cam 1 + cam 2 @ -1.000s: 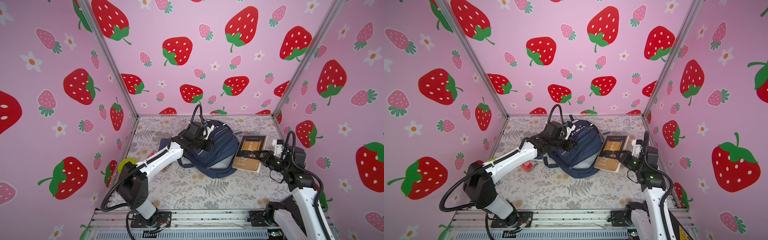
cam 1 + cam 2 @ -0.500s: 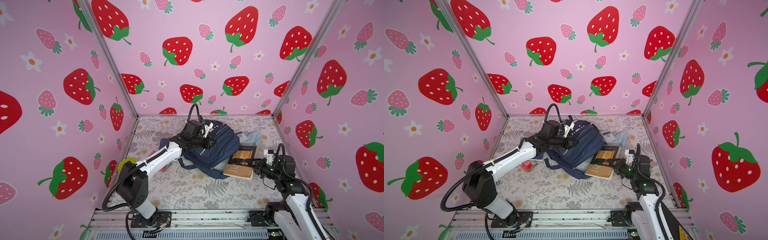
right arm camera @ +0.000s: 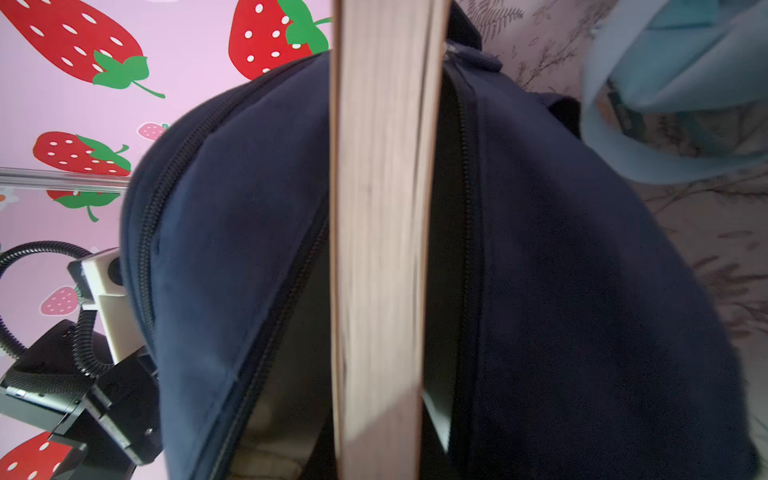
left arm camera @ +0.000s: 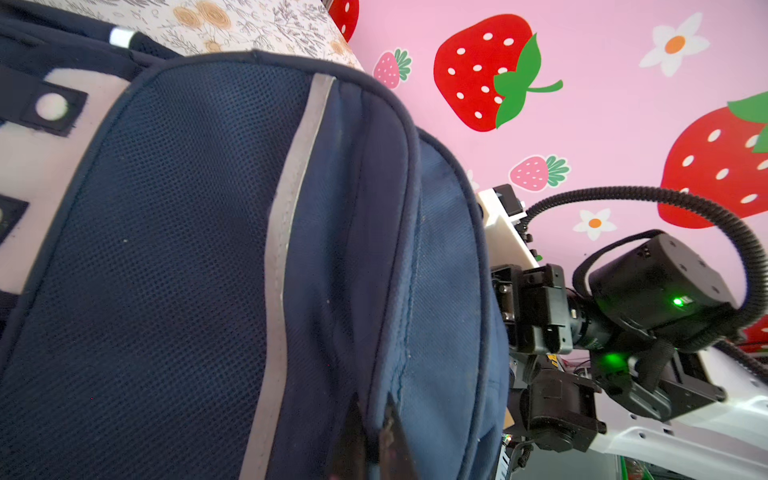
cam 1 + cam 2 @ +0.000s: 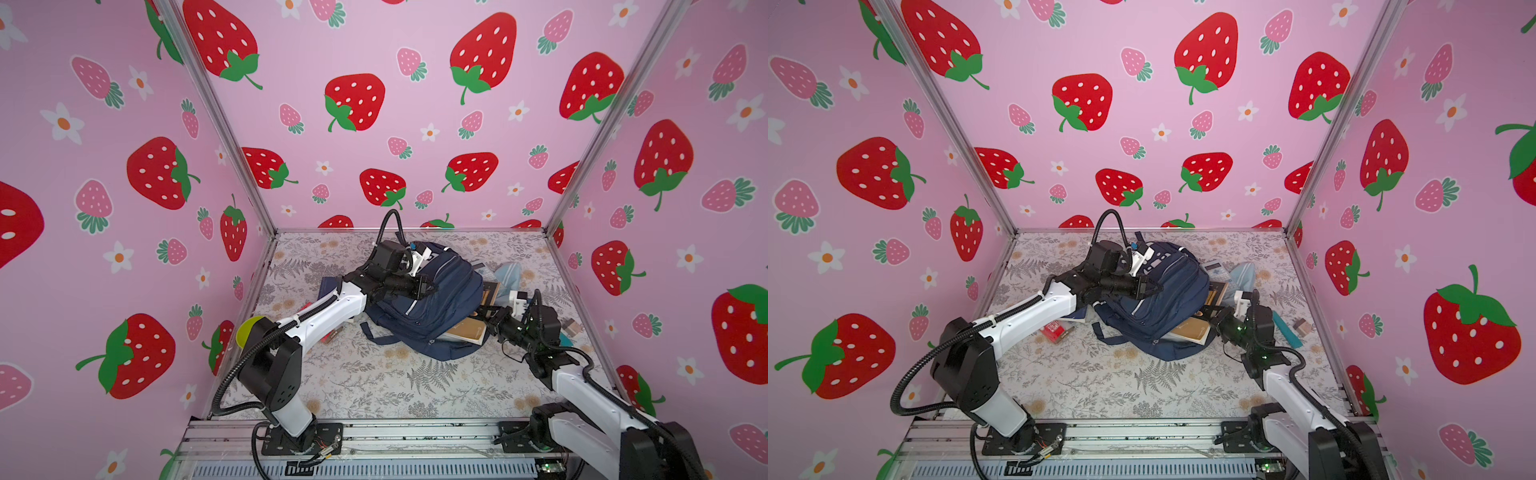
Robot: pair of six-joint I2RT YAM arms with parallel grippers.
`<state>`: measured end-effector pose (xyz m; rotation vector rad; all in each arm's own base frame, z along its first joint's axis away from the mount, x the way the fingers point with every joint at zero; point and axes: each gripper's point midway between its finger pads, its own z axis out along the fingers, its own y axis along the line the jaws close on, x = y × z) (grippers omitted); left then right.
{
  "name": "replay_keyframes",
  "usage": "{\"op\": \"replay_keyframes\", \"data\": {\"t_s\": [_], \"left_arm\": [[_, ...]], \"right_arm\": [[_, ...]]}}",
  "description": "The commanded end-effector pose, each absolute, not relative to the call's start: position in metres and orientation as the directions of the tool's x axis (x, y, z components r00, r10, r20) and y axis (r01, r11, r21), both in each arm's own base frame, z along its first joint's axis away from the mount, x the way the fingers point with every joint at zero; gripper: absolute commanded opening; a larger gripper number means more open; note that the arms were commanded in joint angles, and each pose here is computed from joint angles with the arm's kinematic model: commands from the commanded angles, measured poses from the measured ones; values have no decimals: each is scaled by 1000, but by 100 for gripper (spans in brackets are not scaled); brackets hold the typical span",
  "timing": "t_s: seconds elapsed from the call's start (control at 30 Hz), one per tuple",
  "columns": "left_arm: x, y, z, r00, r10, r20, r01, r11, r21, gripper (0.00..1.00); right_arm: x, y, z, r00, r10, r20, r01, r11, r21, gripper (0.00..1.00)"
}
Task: Pack the student bag
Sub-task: 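Lower the brown book into the backpack opening with the right gripper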
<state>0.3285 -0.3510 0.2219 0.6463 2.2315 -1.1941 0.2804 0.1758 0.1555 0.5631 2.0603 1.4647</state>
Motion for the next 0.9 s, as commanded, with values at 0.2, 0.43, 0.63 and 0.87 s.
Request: {"op": "replay_keyframes", "data": {"t_s": [0.2,0.43,0.63,0.87], "left_arm": [[330,-377,294,-642,112,-758,750,294,-592,0],[330,-383,299,-651,107,-752,748,260,-611,0],[330,-384,293,-661,101,-744,740,255,-623,0],[337,-372,273,-670,110,-734,726,304,-617,0]], "right_arm": [[318,218,186,-680,667,-304,-156,273,949,0],[332,258,168,-687,656,-313,-154,290,945,0],[334,262,135,-701,656,-279,-56,340,939,26],[310,229,99,-729,603,-325,92,556,826,51]]}}
